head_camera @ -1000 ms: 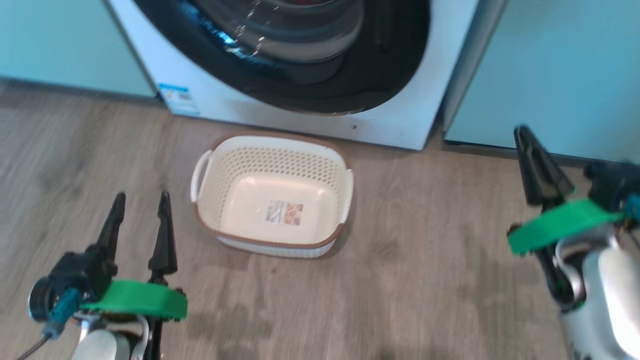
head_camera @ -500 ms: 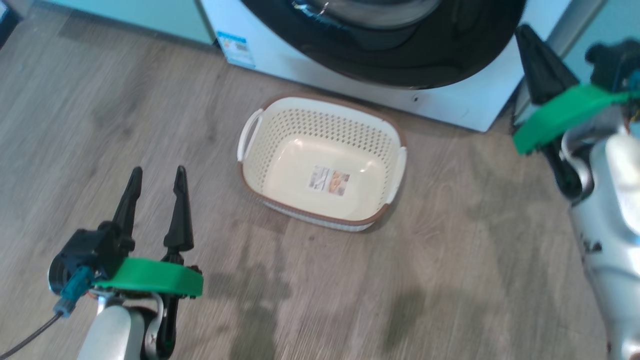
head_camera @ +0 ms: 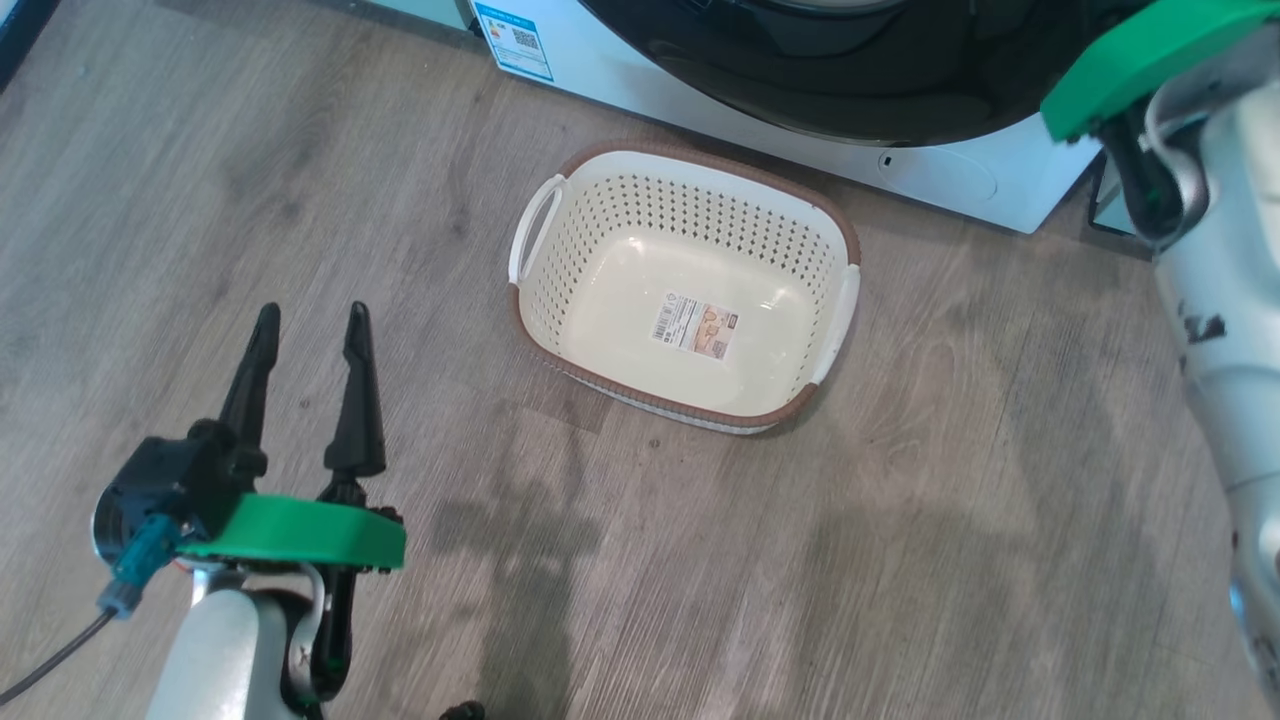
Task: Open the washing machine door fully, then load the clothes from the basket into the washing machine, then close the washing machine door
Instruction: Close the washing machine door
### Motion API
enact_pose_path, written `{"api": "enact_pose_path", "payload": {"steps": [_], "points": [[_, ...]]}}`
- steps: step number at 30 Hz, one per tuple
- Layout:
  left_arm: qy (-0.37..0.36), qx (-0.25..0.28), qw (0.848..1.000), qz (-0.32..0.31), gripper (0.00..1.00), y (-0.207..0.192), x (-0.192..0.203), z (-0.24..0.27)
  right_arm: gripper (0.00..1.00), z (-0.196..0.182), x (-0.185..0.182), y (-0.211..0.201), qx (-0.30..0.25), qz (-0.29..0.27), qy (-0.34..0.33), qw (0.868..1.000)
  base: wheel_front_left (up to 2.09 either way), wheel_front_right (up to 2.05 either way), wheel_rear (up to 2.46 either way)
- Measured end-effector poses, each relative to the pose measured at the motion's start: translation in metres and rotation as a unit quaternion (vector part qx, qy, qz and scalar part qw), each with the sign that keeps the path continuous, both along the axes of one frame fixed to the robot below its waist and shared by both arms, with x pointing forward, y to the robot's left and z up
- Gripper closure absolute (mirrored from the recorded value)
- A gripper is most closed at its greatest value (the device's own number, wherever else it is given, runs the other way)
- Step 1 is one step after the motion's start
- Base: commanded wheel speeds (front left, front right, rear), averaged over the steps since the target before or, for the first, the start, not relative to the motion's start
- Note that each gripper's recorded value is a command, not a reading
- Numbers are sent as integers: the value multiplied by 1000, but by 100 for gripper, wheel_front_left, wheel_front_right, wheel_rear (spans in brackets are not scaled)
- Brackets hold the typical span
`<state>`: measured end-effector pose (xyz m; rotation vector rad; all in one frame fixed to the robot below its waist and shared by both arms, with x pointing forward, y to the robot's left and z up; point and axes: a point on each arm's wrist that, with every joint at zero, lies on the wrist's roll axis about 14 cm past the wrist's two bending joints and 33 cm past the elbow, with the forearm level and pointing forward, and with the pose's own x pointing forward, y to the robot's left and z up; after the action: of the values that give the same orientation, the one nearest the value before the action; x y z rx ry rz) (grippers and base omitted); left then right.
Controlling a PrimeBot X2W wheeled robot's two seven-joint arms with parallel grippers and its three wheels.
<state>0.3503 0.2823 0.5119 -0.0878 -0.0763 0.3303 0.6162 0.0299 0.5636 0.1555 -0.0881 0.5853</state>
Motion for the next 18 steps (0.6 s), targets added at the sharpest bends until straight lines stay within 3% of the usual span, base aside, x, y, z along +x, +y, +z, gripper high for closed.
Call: {"api": "enact_pose_path", "payload": {"steps": [18], "points": [[-4,7,1000,7,0,6,8,2,100,11,41,2,0,-16,0,1000,0,0,0]]}}
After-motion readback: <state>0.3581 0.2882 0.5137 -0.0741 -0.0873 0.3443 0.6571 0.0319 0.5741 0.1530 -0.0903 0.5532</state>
